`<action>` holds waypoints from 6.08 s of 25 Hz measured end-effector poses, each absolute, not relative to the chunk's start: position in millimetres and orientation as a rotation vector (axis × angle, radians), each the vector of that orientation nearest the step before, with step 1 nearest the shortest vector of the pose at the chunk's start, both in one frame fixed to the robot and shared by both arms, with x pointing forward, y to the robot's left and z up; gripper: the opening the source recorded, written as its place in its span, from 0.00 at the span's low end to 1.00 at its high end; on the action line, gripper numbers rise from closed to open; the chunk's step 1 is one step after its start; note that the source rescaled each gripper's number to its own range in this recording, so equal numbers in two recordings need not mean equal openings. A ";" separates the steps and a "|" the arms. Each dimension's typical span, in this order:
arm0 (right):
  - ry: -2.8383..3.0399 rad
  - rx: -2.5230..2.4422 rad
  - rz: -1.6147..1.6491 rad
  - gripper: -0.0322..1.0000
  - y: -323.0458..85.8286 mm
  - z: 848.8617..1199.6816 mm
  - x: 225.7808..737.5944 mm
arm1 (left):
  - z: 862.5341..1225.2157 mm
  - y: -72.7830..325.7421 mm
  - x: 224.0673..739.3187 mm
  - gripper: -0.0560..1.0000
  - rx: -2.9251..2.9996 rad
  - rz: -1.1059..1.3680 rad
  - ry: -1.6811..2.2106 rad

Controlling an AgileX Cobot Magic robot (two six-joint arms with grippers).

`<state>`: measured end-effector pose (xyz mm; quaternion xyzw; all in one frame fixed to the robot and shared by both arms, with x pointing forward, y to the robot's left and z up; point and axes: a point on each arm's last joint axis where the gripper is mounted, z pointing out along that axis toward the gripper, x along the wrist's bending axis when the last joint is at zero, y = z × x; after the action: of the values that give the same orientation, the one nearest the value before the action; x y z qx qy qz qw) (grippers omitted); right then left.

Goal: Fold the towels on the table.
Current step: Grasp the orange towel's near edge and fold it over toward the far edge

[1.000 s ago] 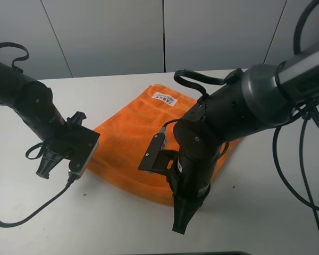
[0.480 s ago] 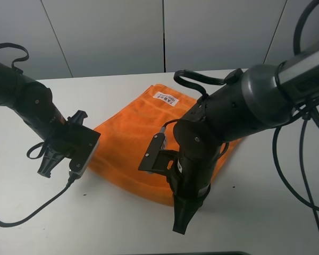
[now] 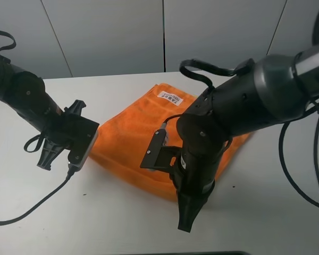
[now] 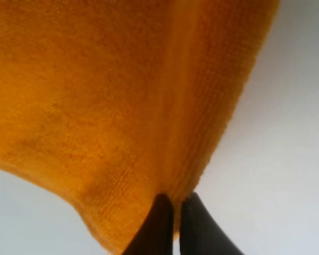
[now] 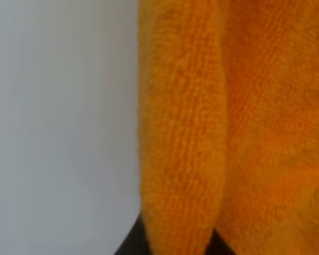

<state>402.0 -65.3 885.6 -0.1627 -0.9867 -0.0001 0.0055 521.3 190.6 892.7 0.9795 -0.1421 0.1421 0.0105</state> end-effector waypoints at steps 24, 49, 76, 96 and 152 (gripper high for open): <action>-3.270 -0.509 0.070 0.03 -84.6 928.3 408.8 | 921.9 162.1 506.5 0.05 2.858 0.421 0.145; -3.357 -0.862 0.098 0.03 -129.0 947.8 454.2 | 974.2 132.4 555.3 0.05 2.707 0.859 0.175; -3.349 -1.133 0.147 0.03 -144.1 950.2 466.5 | 952.3 106.0 594.1 0.05 2.594 1.051 -0.113; -3.373 -1.187 0.216 0.03 -146.7 930.3 480.3 | 930.2 83.6 623.0 0.05 2.517 1.098 -0.193; -3.443 -1.588 0.344 0.72 -153.1 904.8 501.5 | 892.3 56.8 657.1 0.74 2.384 1.162 -0.268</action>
<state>501.5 -153.1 904.8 -0.3942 -0.8547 0.0854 -0.3269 657.1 56.8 892.3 0.8691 -0.0977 0.4236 0.2359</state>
